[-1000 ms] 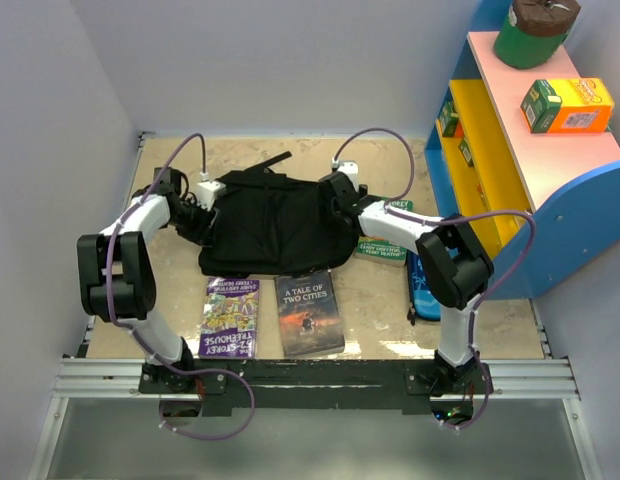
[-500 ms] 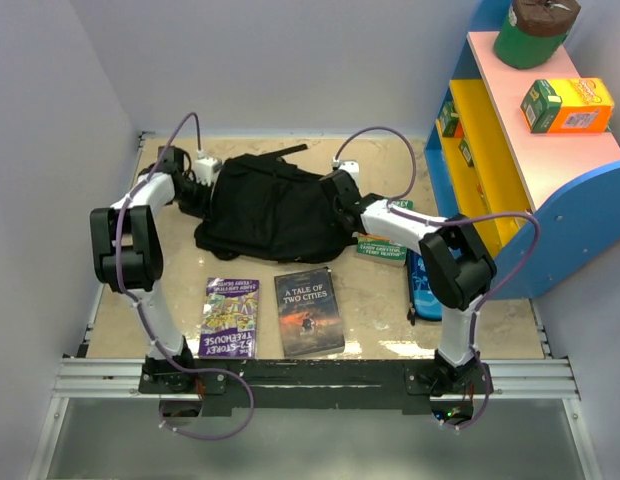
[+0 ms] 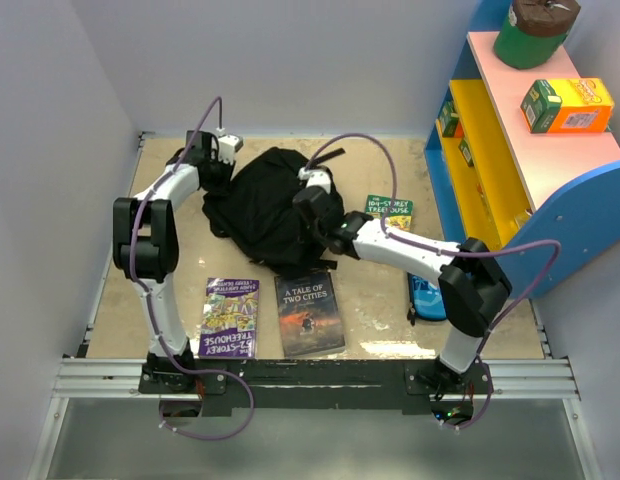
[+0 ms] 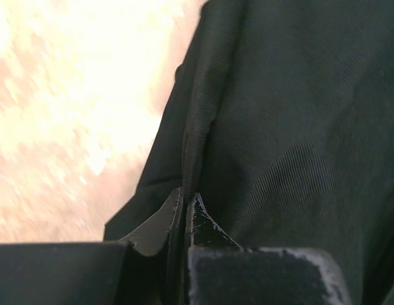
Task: Pack the student bag
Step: Adjust the student bag at the center of the board.
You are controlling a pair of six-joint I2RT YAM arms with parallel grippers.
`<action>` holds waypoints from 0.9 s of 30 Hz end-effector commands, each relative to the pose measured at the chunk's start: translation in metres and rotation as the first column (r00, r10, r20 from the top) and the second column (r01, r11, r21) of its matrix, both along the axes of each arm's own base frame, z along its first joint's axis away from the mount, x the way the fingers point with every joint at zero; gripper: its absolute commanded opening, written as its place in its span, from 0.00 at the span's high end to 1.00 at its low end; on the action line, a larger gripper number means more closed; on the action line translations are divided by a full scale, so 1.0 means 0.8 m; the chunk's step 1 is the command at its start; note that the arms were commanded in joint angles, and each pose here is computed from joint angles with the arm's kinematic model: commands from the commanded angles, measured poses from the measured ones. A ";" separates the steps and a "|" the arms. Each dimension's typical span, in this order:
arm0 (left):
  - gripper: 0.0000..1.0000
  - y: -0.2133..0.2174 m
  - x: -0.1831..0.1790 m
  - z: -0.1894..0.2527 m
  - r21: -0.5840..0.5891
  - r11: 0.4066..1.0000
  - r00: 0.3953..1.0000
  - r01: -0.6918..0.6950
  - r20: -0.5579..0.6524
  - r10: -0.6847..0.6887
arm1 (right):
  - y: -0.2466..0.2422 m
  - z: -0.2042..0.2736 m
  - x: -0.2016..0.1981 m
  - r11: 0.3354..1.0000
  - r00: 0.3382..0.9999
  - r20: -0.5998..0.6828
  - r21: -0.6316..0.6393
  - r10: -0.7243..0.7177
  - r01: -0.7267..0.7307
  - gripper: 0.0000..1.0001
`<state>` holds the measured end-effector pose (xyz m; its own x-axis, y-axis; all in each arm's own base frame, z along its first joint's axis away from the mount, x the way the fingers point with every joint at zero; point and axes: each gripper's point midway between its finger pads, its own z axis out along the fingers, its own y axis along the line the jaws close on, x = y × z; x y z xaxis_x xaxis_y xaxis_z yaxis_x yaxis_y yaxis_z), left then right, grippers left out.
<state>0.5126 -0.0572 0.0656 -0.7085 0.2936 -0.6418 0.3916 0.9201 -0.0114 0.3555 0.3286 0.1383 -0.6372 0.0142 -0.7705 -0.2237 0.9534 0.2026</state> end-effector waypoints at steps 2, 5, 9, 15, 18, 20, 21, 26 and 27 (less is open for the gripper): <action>1.00 -0.048 -0.043 0.037 -0.112 0.992 0.998 0.052 0.036 -0.048 | 0.079 -0.013 -0.075 0.980 0.984 -0.062 0.123 0.166 -0.158 1.00; 1.00 -0.059 -0.060 0.042 -0.114 0.991 0.997 0.071 0.041 -0.067 | 0.072 -0.035 -0.087 0.987 0.983 -0.100 0.067 0.152 -0.146 1.00; 1.00 -0.065 -0.066 0.062 -0.117 0.990 0.995 0.082 0.068 -0.075 | 0.065 -0.044 -0.096 0.983 0.977 -0.110 0.060 0.180 -0.175 0.90; 0.95 -0.090 -0.089 0.100 -0.103 0.977 0.980 0.187 0.093 -0.178 | 0.038 -0.074 -0.114 0.986 0.971 -0.175 0.003 0.164 -0.166 0.46; 0.92 -0.092 -0.115 0.094 -0.070 0.972 0.972 0.223 0.088 -0.216 | 0.014 -0.075 -0.117 0.990 0.977 -0.173 -0.048 0.123 -0.133 0.40; 0.89 -0.084 -0.122 0.091 -0.045 0.976 0.974 0.214 0.088 -0.210 | 0.003 -0.076 -0.120 0.990 0.978 -0.177 -0.072 0.110 -0.124 0.39; 0.88 -0.080 -0.124 0.086 -0.022 0.976 0.974 0.215 0.085 -0.212 | -0.001 -0.074 -0.120 0.990 0.980 -0.174 -0.079 0.098 -0.113 0.39; 0.85 -0.054 -0.141 0.041 0.064 0.982 0.983 0.179 0.028 -0.181 | -0.027 -0.092 -0.132 0.988 0.976 -0.213 -0.130 0.052 -0.081 0.51; 0.85 -0.052 -0.144 0.033 0.069 0.982 0.984 0.174 0.023 -0.176 | -0.033 -0.095 -0.135 0.989 0.976 -0.216 -0.133 0.040 -0.070 0.59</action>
<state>0.4219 -0.1001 0.1208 -0.5798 0.4233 -0.6962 0.5227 0.8487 0.0807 0.2556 0.3280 0.0716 -0.7604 -0.1385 -0.6345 -0.3045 0.9390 0.1599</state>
